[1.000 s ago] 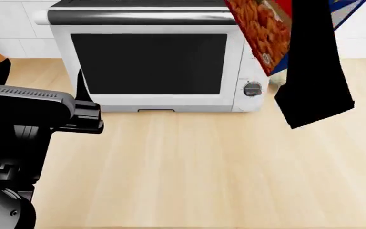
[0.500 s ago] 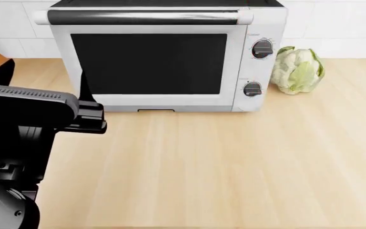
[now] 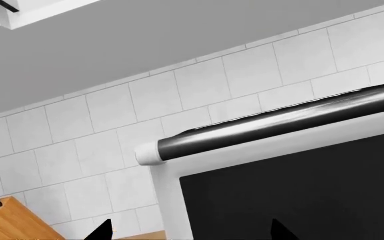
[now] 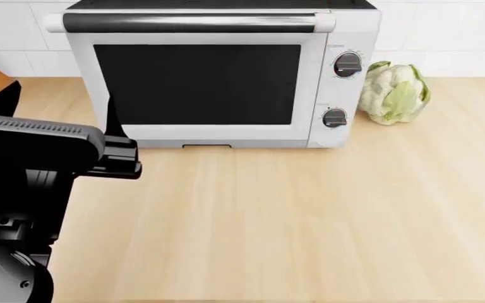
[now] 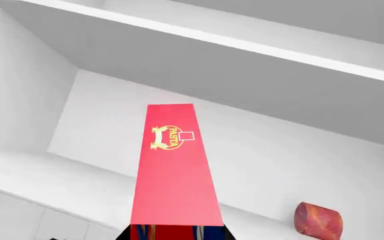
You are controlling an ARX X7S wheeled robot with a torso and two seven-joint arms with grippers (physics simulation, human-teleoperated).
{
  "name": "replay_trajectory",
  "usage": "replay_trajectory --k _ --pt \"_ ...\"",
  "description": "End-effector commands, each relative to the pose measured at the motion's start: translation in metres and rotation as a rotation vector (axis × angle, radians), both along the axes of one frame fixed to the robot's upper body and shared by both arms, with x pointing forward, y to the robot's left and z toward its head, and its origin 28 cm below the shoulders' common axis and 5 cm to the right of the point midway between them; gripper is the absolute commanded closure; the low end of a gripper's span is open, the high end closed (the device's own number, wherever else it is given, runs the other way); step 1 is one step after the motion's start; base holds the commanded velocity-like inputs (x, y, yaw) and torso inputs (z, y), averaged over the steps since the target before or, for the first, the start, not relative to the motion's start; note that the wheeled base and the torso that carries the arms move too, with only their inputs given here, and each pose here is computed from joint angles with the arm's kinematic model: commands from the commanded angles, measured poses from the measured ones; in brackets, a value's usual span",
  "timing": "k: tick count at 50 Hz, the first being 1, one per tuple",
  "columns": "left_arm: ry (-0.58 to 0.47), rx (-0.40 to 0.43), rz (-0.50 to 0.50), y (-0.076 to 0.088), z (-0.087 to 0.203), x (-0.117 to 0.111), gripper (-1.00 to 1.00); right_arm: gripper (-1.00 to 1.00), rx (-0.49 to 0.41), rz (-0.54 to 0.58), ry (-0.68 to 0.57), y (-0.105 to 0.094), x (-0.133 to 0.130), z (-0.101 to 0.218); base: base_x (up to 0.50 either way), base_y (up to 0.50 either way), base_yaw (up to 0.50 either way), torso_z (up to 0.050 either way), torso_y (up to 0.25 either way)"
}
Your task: Pick the boxed food and honey bottle from the counter and place them in the cabinets closest to them.
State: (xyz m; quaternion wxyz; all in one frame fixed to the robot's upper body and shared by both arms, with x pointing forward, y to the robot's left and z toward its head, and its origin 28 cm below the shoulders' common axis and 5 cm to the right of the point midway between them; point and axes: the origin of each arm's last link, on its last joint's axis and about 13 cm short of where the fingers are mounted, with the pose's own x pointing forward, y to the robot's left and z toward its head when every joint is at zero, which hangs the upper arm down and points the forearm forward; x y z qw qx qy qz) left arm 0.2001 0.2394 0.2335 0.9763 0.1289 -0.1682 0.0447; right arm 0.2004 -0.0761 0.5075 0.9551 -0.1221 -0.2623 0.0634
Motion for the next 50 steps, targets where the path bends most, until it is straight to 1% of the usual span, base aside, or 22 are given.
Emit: replay_trajectory --k 1,6,10,14,19,24,30,41,50 --pt "0.002 -0.002 -0.001 0.0 -0.002 0.0 -1.0 1.0 0.012 -0.091 0.008 -0.01 0.03 0.033 0.0 0.0 0.0 0.0 0.0" --pt "0.002 -0.005 -0.001 0.0 -0.002 -0.001 -1.0 1.0 0.02 -0.122 -0.014 -0.012 0.044 0.046 0.0 0.0 0.0 0.0 0.0" --pt "0.002 -0.005 -0.001 0.0 -0.002 -0.001 -1.0 1.0 0.041 -0.146 -0.001 -0.014 0.056 0.052 0.0 0.0 0.0 0.0 0.0" --pt "0.002 -0.006 -0.001 0.0 -0.002 -0.002 -1.0 1.0 0.059 -0.157 0.019 -0.015 0.074 0.059 0.0 0.0 0.0 0.0 0.0" --pt "0.005 -0.006 -0.002 0.0 -0.004 -0.001 -1.0 1.0 0.093 -0.166 0.038 -0.013 0.099 0.064 0.0 0.0 0.0 0.0 0.0" --pt "0.005 -0.009 -0.003 0.0 -0.004 -0.001 -1.0 1.0 0.114 -0.186 0.061 -0.013 0.116 0.061 0.0 0.0 0.0 0.0 0.002" --pt "0.003 -0.01 -0.003 0.001 -0.004 -0.003 -1.0 1.0 0.136 -0.205 0.112 -0.015 0.126 0.05 0.0 0.0 0.0 0.0 0.0" --pt "0.004 -0.013 0.0 0.001 -0.005 -0.004 -1.0 1.0 0.16 -0.293 0.175 -0.02 0.14 0.03 0.0 0.0 0.0 0.0 0.0" --pt "0.004 -0.013 0.003 0.003 -0.006 -0.005 -1.0 1.0 0.167 -0.295 0.199 -0.021 0.148 0.021 0.0 0.0 0.0 0.0 0.0"
